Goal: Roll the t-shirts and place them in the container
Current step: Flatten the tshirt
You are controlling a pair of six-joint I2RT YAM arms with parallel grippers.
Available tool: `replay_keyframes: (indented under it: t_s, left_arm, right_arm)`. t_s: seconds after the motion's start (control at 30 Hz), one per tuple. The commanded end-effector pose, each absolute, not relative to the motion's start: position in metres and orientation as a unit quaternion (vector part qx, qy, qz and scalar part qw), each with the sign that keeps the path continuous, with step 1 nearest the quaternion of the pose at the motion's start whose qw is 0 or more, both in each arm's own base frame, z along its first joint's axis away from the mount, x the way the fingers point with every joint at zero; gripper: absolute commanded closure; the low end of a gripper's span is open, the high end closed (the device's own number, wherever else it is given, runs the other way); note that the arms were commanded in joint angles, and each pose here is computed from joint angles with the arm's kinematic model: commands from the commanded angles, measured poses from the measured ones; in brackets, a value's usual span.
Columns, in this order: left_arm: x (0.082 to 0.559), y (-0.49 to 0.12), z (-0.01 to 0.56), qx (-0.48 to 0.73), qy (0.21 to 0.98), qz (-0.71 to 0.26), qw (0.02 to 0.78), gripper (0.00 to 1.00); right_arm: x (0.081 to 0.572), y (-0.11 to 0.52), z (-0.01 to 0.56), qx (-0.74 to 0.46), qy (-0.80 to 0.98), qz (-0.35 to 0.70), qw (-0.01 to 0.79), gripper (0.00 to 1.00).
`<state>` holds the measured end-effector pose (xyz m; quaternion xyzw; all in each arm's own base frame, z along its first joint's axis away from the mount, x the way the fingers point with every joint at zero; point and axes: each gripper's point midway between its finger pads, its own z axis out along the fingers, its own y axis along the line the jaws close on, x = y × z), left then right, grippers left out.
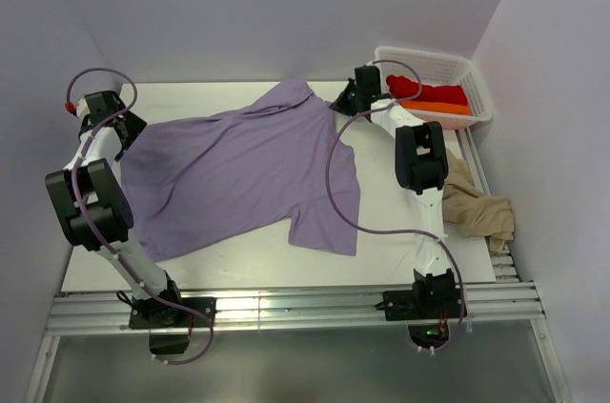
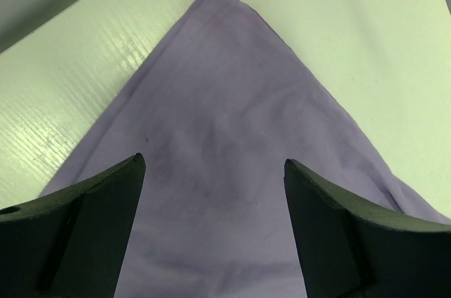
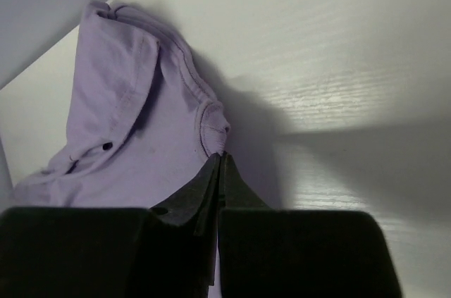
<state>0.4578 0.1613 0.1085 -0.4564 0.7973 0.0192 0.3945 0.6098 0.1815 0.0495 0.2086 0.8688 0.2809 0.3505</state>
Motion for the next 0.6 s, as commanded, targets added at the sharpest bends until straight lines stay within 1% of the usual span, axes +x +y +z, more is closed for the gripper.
replay_keyframes:
  t_s: [0.0,0.13,0.2,0.27,0.33,0.37,0.57]
  left_arm:
    - [0.466,0.169,0.120,-0.445,0.795,0.025,0.410,0.15]
    - [0.466,0.169,0.121,-0.444,0.796,0.022,0.411,0.16]
    - [0.465,0.168,0.123,-0.443,0.796,0.022,0.413,0.15]
    - [0.464,0.168,0.122,-0.443,0.796,0.022,0.412,0.16]
    - [0.464,0.167,0.122,-0.443,0.796,0.019,0.412,0.16]
    - [0.464,0.165,0.120,-0.443,0.797,0.016,0.410,0.16]
    - [0.460,0.166,0.120,-0.443,0.796,0.021,0.411,0.16]
  right_arm:
    - [0.641,0.163,0.103,0.188,0.847,0.236,0.437,1.00]
    - [0.636,0.171,0.090,0.211,0.841,0.292,0.403,1.00]
    - [0.638,0.175,0.090,0.208,0.835,0.315,0.400,1.00]
    - [0.635,0.187,0.084,0.213,0.832,0.347,0.378,1.00]
    - [0.627,0.201,0.080,0.224,0.824,0.395,0.339,1.00]
    - [0.629,0.206,0.080,0.220,0.817,0.410,0.341,1.00]
    - [0.622,0.228,0.078,0.205,0.814,0.446,0.310,1.00]
